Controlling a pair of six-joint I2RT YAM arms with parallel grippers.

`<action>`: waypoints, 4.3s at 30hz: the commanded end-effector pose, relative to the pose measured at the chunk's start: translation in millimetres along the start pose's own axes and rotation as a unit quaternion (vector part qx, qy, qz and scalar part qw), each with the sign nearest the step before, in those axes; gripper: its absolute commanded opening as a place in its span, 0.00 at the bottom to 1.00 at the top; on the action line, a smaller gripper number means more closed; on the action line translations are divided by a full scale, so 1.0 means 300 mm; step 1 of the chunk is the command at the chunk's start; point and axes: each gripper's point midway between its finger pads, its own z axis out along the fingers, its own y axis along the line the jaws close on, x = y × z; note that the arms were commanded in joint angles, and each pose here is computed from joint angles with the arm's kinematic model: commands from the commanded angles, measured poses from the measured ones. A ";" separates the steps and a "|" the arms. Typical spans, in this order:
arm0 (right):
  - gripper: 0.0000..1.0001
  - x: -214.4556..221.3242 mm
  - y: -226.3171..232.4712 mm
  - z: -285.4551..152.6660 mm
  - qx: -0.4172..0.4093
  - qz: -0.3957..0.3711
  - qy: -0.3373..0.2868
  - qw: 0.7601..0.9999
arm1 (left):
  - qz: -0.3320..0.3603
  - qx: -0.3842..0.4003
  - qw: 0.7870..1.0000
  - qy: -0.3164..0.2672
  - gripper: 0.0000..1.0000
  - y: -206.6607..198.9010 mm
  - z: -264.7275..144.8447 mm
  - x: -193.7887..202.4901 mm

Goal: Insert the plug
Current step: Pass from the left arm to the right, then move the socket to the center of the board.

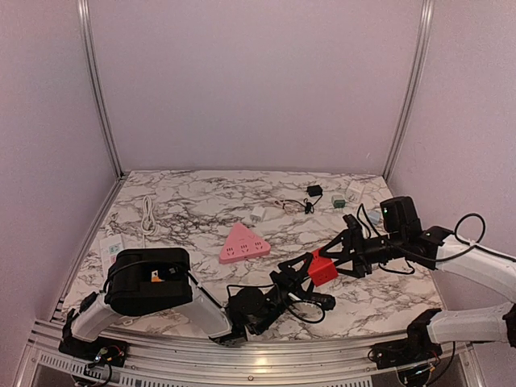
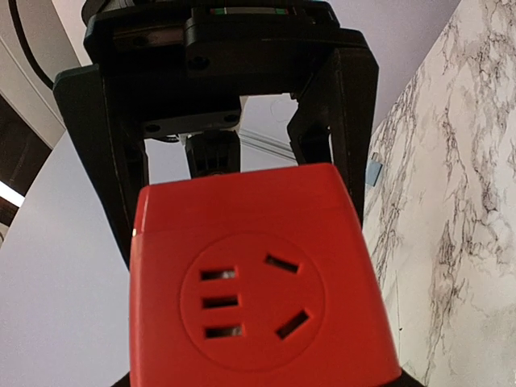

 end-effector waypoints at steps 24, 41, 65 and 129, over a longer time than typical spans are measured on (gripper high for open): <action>0.15 -0.048 0.054 -0.018 -0.004 -0.022 -0.023 0.999 | -0.131 -0.079 0.988 0.011 0.90 0.148 0.005 0.018; 0.14 -0.292 0.024 -0.145 0.109 -0.111 -0.146 0.977 | -0.408 0.048 0.909 0.071 0.99 0.195 0.017 0.171; 0.11 -0.384 0.009 -0.221 0.162 -0.146 -0.231 0.948 | -0.719 0.072 0.620 0.306 0.99 0.283 0.088 0.901; 0.11 -0.334 0.184 0.184 0.096 -0.346 -0.121 0.926 | -0.736 0.053 0.507 0.445 0.48 0.076 -0.182 0.776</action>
